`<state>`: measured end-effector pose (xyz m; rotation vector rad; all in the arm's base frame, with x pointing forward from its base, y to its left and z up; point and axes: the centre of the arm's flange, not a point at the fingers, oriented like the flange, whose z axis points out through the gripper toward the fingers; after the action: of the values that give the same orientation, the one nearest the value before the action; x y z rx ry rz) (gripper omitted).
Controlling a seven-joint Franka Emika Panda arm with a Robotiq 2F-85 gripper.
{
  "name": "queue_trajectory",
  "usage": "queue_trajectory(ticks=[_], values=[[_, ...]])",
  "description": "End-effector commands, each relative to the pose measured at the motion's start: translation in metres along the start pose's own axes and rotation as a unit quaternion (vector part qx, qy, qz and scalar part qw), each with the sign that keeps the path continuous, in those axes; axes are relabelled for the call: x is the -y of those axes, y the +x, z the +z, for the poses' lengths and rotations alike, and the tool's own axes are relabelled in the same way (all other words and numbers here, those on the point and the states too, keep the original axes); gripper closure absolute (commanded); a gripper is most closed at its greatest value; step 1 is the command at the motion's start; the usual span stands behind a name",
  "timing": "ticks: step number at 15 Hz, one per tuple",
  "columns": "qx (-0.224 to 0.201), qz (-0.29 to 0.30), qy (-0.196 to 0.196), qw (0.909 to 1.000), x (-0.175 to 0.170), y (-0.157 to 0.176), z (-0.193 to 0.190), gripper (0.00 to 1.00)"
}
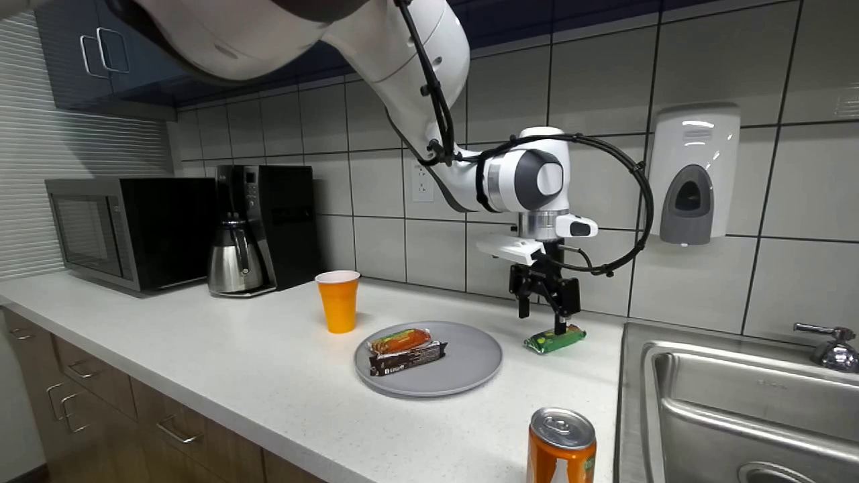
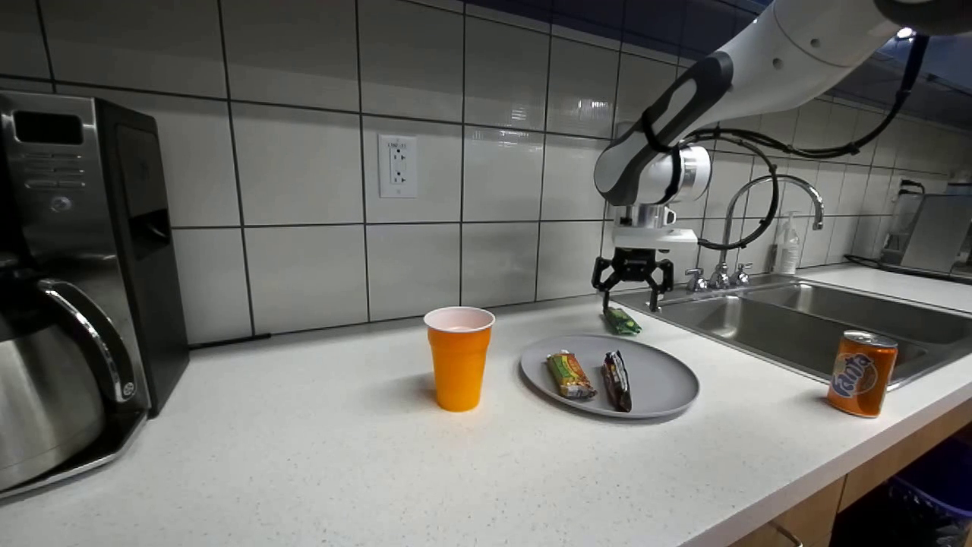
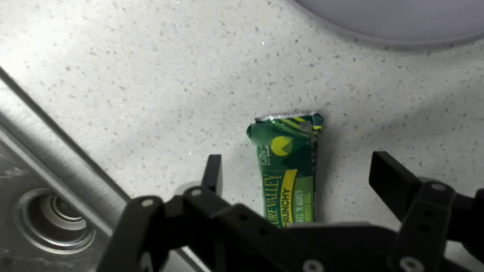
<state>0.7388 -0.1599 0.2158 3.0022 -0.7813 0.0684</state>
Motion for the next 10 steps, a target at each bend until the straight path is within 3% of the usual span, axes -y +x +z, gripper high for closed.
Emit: queue_trajectory(ticks=[1, 10], values=[[0.010, 0.017, -0.004, 0.9998, 0.003, 0.028, 0.002, 0.00], [0.027, 0.020, -0.013, 0.9993, 0.006, 0.042, 0.018, 0.00]])
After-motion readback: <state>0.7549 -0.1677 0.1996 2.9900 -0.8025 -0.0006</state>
